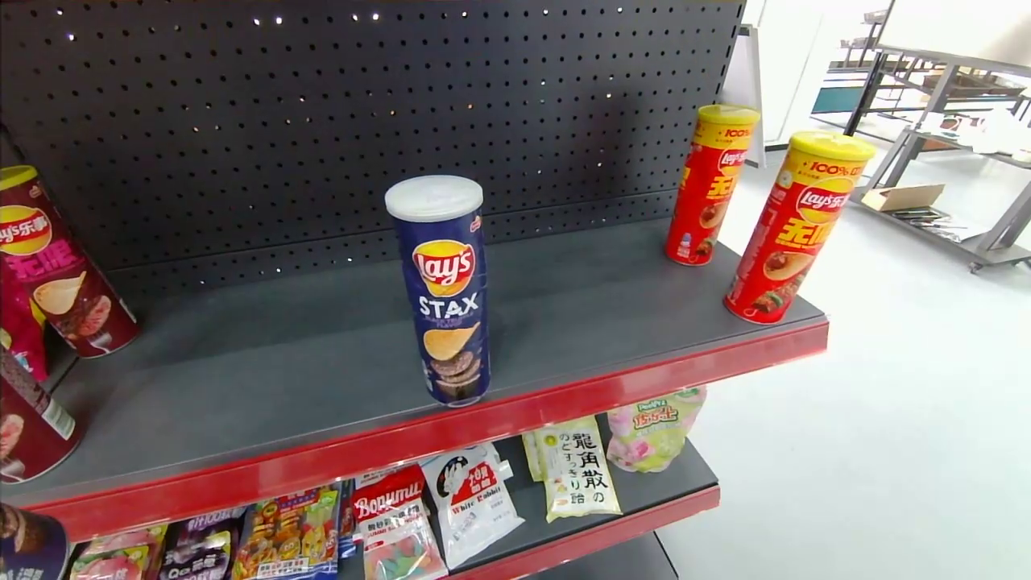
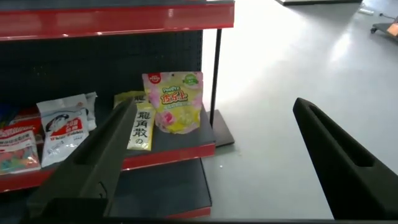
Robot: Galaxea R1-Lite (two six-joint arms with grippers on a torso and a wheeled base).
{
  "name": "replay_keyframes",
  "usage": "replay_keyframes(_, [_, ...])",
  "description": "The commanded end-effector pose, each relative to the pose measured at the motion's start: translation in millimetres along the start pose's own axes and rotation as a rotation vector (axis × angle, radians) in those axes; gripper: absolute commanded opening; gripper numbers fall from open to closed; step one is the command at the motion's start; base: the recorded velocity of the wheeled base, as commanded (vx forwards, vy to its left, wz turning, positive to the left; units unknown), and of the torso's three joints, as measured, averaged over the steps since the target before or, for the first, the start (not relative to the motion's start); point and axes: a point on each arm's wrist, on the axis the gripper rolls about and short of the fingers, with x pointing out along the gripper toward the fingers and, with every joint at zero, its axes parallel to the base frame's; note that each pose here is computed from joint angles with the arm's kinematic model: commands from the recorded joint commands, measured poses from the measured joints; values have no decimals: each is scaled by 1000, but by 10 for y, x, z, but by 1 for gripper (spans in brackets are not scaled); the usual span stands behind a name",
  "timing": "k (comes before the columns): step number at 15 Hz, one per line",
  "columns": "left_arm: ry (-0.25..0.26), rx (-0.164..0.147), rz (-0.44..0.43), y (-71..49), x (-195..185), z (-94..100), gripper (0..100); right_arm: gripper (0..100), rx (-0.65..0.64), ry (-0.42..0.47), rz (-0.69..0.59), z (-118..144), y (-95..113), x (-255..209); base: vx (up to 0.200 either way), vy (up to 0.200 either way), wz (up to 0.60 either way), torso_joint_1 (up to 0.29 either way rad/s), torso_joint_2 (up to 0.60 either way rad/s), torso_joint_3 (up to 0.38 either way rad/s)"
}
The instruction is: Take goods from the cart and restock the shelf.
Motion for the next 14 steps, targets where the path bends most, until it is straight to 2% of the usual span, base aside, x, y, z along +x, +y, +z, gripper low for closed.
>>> replay_keyframes(1, [17, 0, -3, -1, 35, -5, 0, 100, 21, 4, 21, -11, 5, 5, 0, 0, 0, 0, 0, 0])
replay_keyframes(2, [19, 1, -15, -4, 40, -8, 0, 100, 52, 7, 13, -11, 3, 7, 0, 0, 0, 0, 0, 0])
replay_keyframes(3, [32, -1, -34, -9, 71, -17, 0, 100, 63, 18, -62, -6, -10, 20, 0, 0, 0, 0, 0, 0])
replay_keyframes(4, [33, -1, -37, -8, 89, -9, 0, 100, 33, -4, -66, -10, -14, 11, 0, 0, 0, 0, 0, 0])
replay_keyframes(5, [23, -1, -39, -8, 109, 2, 0, 100, -37, -5, -60, -14, -13, 12, 0, 0, 0, 0, 0, 0])
replay_keyframes(7, [16, -1, -51, -6, 190, 35, 0, 100, 32, -13, -72, -10, -15, 13, 0, 0, 0, 0, 0, 0])
replay_keyframes(9, [-13, -1, -47, 1, 264, 92, 0, 100, 43, -23, -161, -17, -35, 19, 0, 0, 0, 0, 0, 0])
replay_keyframes(11, [-18, 0, -48, 2, 271, 100, 0, 100, 37, -50, -171, -19, -38, 30, 0, 0, 0, 0, 0, 0])
replay_keyframes(13, [-6, 0, -51, -2, 288, 70, 0, 100, 2, -55, 41, -18, 9, 33, 0, 0, 0, 0, 0, 0])
replay_keyframes(14, [-2, 0, -56, -5, 290, 54, 0, 100, 5, -44, 66, -16, 15, 31, 0, 0, 0, 0, 0, 0])
